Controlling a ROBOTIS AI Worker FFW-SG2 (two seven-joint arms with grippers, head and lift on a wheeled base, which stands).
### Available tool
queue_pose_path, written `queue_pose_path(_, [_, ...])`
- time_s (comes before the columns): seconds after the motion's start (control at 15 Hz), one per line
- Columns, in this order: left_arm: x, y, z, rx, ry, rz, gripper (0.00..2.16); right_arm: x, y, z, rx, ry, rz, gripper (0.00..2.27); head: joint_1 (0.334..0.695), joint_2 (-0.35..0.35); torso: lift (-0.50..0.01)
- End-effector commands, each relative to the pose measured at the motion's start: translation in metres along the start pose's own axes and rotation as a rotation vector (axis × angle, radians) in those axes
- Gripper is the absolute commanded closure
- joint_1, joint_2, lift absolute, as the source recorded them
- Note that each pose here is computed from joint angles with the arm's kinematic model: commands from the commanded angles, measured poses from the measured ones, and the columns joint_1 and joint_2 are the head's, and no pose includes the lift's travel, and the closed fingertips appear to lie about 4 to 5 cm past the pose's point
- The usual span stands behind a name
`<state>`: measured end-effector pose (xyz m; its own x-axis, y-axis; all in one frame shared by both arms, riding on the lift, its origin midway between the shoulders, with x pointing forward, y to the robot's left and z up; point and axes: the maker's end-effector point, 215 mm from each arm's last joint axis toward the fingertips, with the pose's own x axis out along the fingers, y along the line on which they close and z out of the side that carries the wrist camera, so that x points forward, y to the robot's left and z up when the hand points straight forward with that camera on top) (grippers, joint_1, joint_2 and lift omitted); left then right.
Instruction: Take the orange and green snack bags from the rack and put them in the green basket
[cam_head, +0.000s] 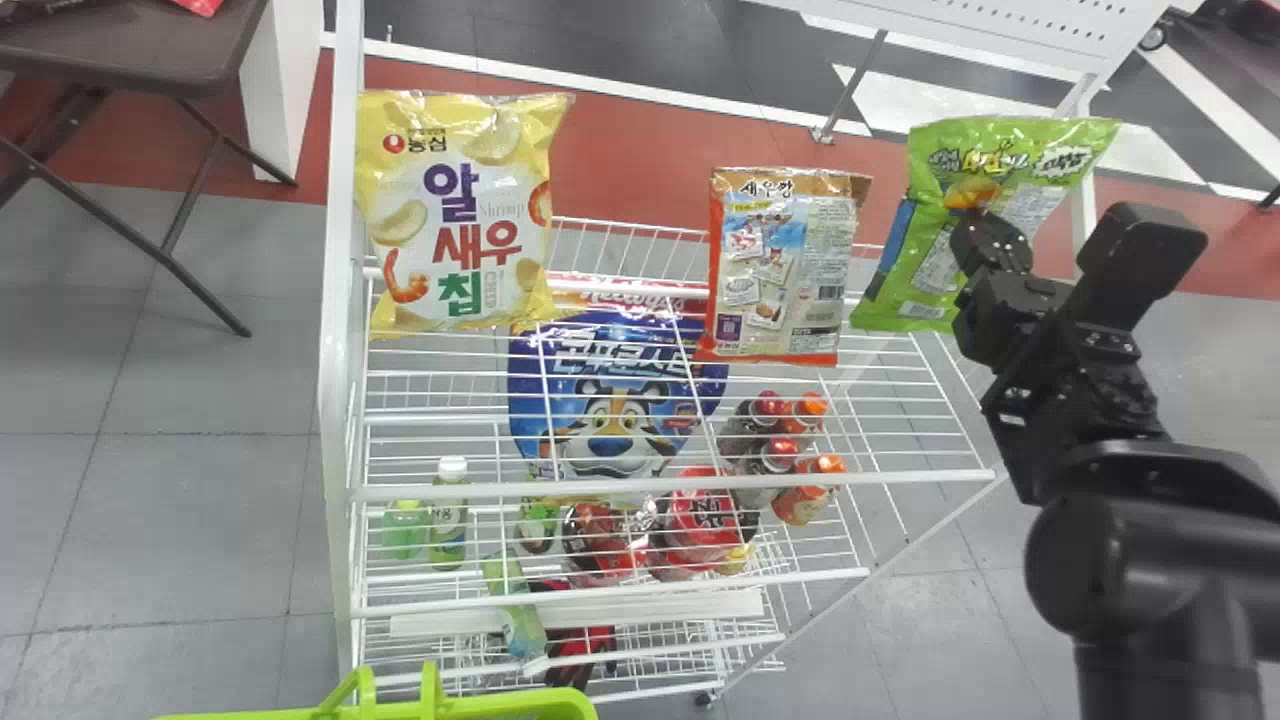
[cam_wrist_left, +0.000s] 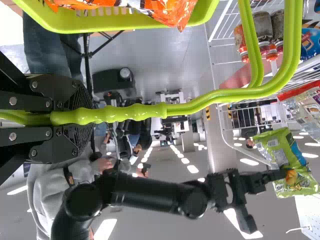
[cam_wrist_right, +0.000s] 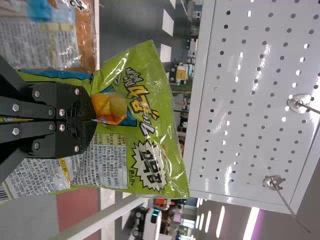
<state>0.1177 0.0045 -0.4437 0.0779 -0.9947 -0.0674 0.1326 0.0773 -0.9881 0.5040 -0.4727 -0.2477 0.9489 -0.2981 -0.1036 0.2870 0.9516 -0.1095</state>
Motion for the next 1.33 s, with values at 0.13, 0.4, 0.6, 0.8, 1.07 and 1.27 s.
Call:
queue_pose_path(0.13, [0.001,0.0,0.002,0.002,-0.002,-0.001,2.15,-0.057,0.048,-0.019,0.055,0.181,0.136,2.25,0.695,-0.35,0.0])
queue_pose_path(0.4, [0.001,0.002,0.003,0.003,-0.003,0.002,2.15,-0.118,0.108,-0.06,0.091,0.382,0.321,2.25,0.695,-0.35,0.0])
queue_pose_path(0.6, [0.001,0.002,0.002,0.0,-0.003,0.003,2.15,-0.175,0.132,-0.11,0.086,0.622,0.418,2.25,0.695,-0.35,0.0])
queue_pose_path(0.8, [0.001,0.004,0.001,-0.006,-0.001,0.008,2.15,-0.218,0.148,-0.131,0.107,0.746,0.512,2.25,0.695,-0.35,0.0])
queue_pose_path(1.07, [0.003,0.004,0.002,-0.003,-0.001,0.01,2.15,-0.247,0.168,-0.114,0.17,0.736,0.64,2.25,0.695,-0.35,0.0])
queue_pose_path(1.27, [0.002,0.006,0.002,-0.003,-0.001,0.015,2.15,-0.265,0.184,-0.119,0.183,0.765,0.704,2.25,0.695,-0.35,0.0])
